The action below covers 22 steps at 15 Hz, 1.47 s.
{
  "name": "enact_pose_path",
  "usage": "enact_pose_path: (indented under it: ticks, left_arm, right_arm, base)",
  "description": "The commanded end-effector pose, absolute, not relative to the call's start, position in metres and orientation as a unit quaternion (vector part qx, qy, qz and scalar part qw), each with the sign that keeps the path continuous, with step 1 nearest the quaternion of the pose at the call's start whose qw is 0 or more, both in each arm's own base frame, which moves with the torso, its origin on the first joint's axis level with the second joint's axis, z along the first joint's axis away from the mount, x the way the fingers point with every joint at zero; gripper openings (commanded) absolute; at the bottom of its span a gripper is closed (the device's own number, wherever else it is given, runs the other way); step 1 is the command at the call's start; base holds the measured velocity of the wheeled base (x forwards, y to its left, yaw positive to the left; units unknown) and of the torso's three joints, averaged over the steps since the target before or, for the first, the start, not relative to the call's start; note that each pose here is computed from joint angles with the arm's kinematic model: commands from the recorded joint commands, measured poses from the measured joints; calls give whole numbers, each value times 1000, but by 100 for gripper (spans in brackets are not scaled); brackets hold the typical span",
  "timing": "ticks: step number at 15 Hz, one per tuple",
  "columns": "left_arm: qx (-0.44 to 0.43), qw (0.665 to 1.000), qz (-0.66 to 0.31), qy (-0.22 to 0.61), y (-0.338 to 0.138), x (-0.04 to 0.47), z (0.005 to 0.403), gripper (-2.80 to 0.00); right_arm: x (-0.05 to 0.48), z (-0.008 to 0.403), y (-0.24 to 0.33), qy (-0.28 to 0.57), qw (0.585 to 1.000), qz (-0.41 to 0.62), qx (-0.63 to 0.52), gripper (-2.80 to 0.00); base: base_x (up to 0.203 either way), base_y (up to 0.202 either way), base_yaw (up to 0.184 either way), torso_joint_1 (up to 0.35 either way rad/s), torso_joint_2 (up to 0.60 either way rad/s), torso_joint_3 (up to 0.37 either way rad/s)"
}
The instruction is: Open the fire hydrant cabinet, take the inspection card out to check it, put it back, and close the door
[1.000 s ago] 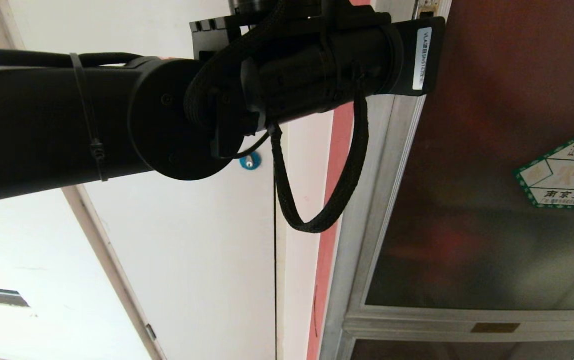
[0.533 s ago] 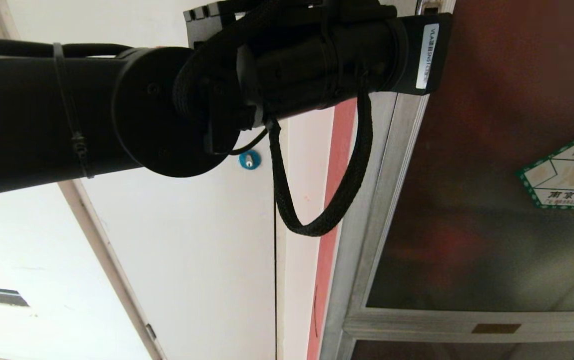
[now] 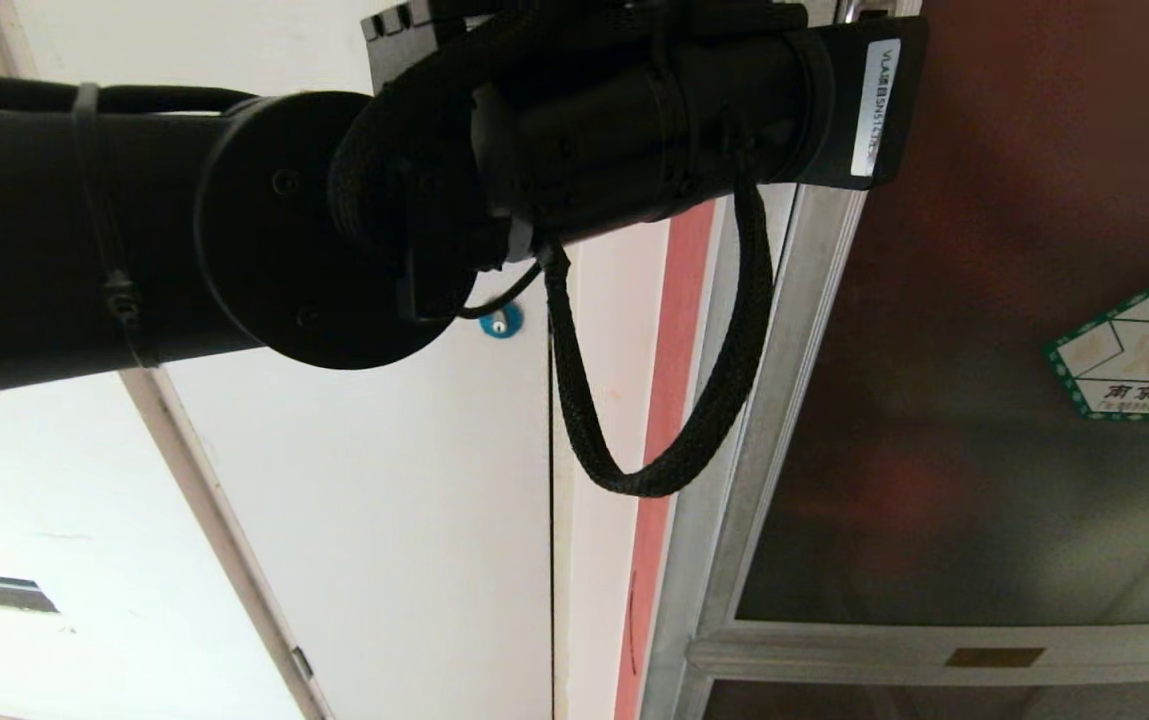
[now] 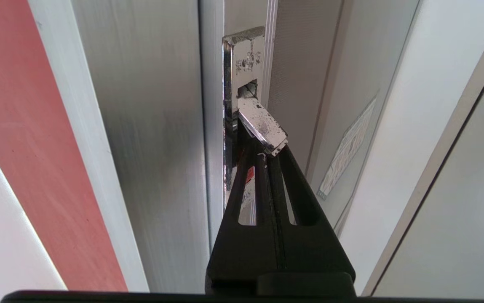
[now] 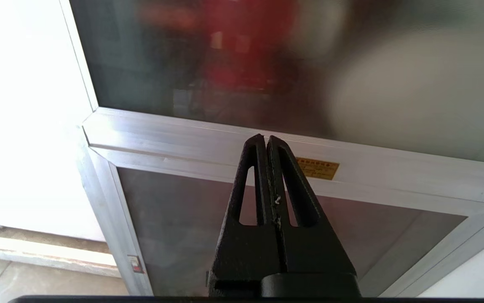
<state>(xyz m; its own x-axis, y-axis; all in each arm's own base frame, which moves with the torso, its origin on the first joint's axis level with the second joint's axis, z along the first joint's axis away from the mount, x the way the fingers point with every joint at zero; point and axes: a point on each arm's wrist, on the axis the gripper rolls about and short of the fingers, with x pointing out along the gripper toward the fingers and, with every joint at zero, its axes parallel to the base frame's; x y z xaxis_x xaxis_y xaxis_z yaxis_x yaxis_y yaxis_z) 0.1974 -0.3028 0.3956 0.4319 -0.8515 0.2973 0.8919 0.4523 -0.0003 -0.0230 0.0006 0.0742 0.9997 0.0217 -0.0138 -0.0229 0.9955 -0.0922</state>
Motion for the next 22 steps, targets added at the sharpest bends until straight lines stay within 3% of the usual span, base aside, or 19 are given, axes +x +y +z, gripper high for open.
enact_pose_path:
  ticks: [1, 13, 22]
  left_arm:
    - [-76, 841, -521, -122, -297, 192, 396, -280]
    - [-62, 831, -547, -82, -302, 172, 354, -280]
    - [-46, 843, -534, -46, -246, 150, 337, -280]
  right_arm:
    - [-23, 74, 1, 6, 999, 13, -47, -280]
    - [-23, 74, 0, 5, 999, 14, -46, -280]
    - [-23, 74, 0, 5, 999, 14, -46, -280]
  base:
    - [0, 0, 0, 0, 0, 0]
    - [0, 0, 0, 0, 0, 0]
    - [0, 0, 0, 0, 0, 0]
